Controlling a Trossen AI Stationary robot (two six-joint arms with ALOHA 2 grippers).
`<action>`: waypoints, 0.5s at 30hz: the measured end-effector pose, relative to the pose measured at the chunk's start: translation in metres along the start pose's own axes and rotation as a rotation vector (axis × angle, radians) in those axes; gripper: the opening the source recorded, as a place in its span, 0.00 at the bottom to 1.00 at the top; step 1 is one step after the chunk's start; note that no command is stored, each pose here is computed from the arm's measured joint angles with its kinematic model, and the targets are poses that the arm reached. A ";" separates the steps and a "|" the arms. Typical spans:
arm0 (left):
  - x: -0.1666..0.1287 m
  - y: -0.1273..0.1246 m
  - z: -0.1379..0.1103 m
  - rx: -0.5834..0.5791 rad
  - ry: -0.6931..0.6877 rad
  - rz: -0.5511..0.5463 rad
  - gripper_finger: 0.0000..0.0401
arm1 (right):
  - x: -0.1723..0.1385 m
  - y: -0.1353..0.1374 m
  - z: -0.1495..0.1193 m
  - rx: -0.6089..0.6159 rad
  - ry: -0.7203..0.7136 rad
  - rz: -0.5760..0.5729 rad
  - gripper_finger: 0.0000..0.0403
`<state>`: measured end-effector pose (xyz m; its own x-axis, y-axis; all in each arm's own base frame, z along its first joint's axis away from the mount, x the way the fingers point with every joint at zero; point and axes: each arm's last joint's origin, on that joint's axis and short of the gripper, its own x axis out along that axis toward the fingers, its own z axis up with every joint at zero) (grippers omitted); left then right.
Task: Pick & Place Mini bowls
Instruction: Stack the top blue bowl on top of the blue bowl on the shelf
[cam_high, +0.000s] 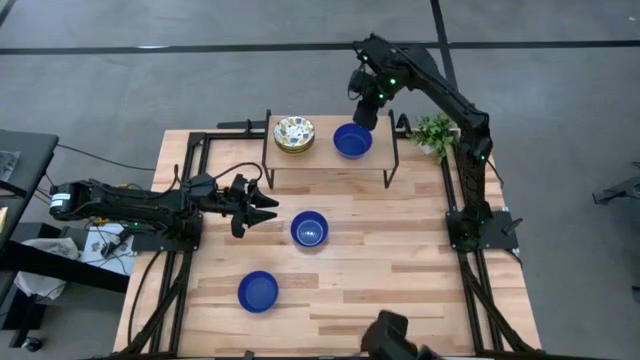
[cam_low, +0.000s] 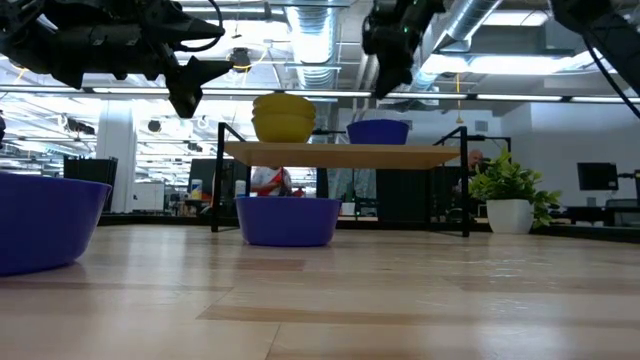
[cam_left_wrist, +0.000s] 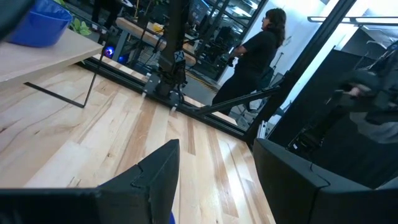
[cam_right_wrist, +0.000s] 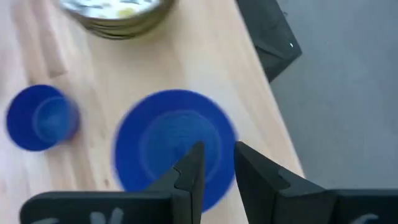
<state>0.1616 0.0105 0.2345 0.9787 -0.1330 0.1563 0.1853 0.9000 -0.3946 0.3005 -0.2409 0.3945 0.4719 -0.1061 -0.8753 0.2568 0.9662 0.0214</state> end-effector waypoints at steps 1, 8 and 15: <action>0.000 0.000 0.000 0.000 0.000 0.000 0.51 | -0.004 0.007 0.001 -0.016 -0.011 0.004 0.19; 0.000 0.000 0.000 0.000 0.000 0.001 0.51 | -0.032 0.061 0.008 -0.159 -0.112 0.113 0.19; 0.000 0.000 0.000 0.000 0.000 0.000 0.51 | -0.044 0.120 0.010 -0.339 -0.150 0.234 0.19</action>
<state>0.1616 0.0106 0.2345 0.9788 -0.1327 0.1559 0.1849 0.9000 -0.3948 0.3193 -0.1224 0.4407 0.6079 0.1160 -0.7855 -0.1508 0.9881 0.0293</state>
